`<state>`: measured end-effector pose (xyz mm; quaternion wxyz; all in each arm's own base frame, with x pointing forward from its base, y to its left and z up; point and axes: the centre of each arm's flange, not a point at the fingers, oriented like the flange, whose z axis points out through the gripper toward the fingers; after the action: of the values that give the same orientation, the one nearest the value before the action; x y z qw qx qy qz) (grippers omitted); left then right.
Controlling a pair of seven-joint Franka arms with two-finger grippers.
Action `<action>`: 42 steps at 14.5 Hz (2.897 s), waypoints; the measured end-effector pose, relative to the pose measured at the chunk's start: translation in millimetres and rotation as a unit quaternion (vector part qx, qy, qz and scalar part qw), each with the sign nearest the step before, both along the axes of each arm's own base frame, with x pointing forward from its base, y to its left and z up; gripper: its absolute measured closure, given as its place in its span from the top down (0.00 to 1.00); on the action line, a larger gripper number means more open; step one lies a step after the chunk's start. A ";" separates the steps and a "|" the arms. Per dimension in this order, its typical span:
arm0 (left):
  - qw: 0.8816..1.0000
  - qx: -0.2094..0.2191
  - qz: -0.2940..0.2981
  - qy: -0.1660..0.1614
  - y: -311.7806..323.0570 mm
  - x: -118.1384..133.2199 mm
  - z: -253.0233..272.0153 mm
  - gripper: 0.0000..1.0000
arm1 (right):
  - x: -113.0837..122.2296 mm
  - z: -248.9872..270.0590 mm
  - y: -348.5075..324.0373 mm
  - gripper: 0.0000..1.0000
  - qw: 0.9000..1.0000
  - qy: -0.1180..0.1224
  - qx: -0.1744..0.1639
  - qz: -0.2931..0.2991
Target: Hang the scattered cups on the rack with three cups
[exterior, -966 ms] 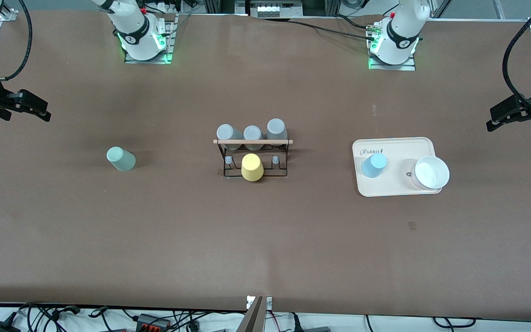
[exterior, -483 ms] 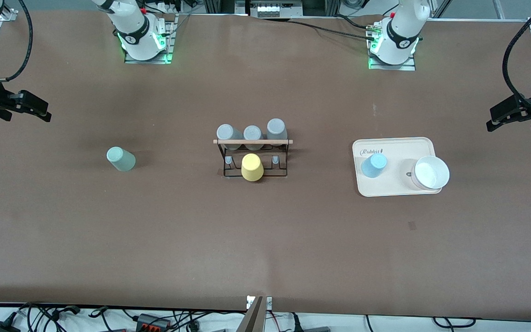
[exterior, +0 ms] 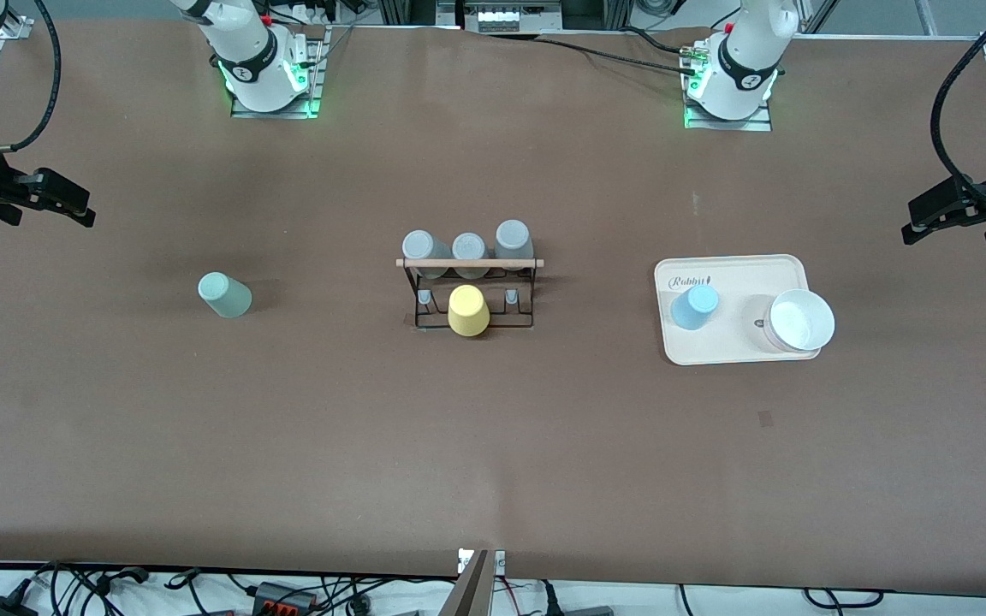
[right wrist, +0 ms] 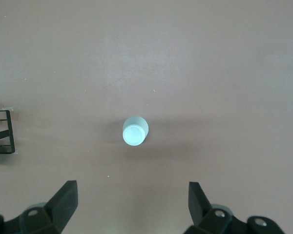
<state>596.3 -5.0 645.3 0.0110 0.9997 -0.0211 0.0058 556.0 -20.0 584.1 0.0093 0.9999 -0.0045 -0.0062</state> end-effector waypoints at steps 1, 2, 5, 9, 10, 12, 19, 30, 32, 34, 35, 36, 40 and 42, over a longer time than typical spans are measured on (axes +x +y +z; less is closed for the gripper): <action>1.000 0.000 -0.003 0.002 -3.0 1.2 -2.4 1.00 | 0.1 0.0 0.0 1.00 1.000 0.000 0.000 0.000; 1.000 0.000 -0.005 0.004 -5.7 2.1 -4.3 1.00 | 0.3 -0.4 0.6 1.00 1.000 0.000 0.001 0.000; 1.000 0.000 -0.009 0.023 -10.2 2.0 -13.8 1.00 | 4.2 -10.5 18.1 1.00 1.000 0.010 0.005 0.016; 0.997 0.001 -0.015 0.082 -23.9 5.1 -48.2 1.00 | 8.0 -15.0 24.7 1.00 1.000 0.010 0.005 0.022; 0.996 0.002 -0.010 0.094 -31.1 8.4 -61.6 1.00 | 8.2 -13.6 24.4 1.00 1.000 0.009 0.005 0.022; 0.993 0.007 0.004 0.115 -49.0 15.6 -93.5 1.00 | 8.5 -11.7 24.4 1.00 1.000 0.007 0.005 0.022; 0.990 0.001 0.016 0.140 -73.7 16.8 -199.5 1.00 | 12.1 -17.0 18.8 1.00 1.000 0.008 0.005 0.017; 0.994 -0.013 0.065 0.082 -109.0 -26.0 -350.5 1.00 | 18.8 -22.4 16.1 1.00 1.000 0.000 0.005 0.015; 0.995 -0.016 0.071 0.063 -107.3 -34.2 -370.0 1.00 | 18.9 -22.3 16.1 1.00 1.000 0.000 0.005 0.015; 0.995 -0.018 0.076 0.055 -109.2 -41.4 -387.9 1.00 | 19.0 -22.3 16.1 1.00 1.000 -0.001 0.005 0.015; 0.995 -0.018 0.076 0.056 -112.2 -43.9 -395.4 1.00 | 19.0 -22.2 16.1 1.00 1.000 -0.001 0.005 0.015; 0.995 -0.018 0.075 0.058 -114.9 -45.8 -401.1 1.00 | 19.0 -22.2 16.1 1.00 1.000 -0.001 0.005 0.015; 0.995 -0.016 0.076 0.064 -117.6 -49.1 -409.0 0.86 | 19.0 -22.2 16.1 1.00 1.000 -0.001 0.005 0.015; 0.995 -0.016 0.077 0.064 -117.6 -49.1 -409.0 0.78 | 19.0 -22.2 16.1 1.00 1.000 -0.001 0.005 0.015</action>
<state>547.1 -122.5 236.2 0.0281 0.9964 0.0567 -0.0568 575.0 -3.9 561.8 0.0047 0.9999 0.0104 -0.0054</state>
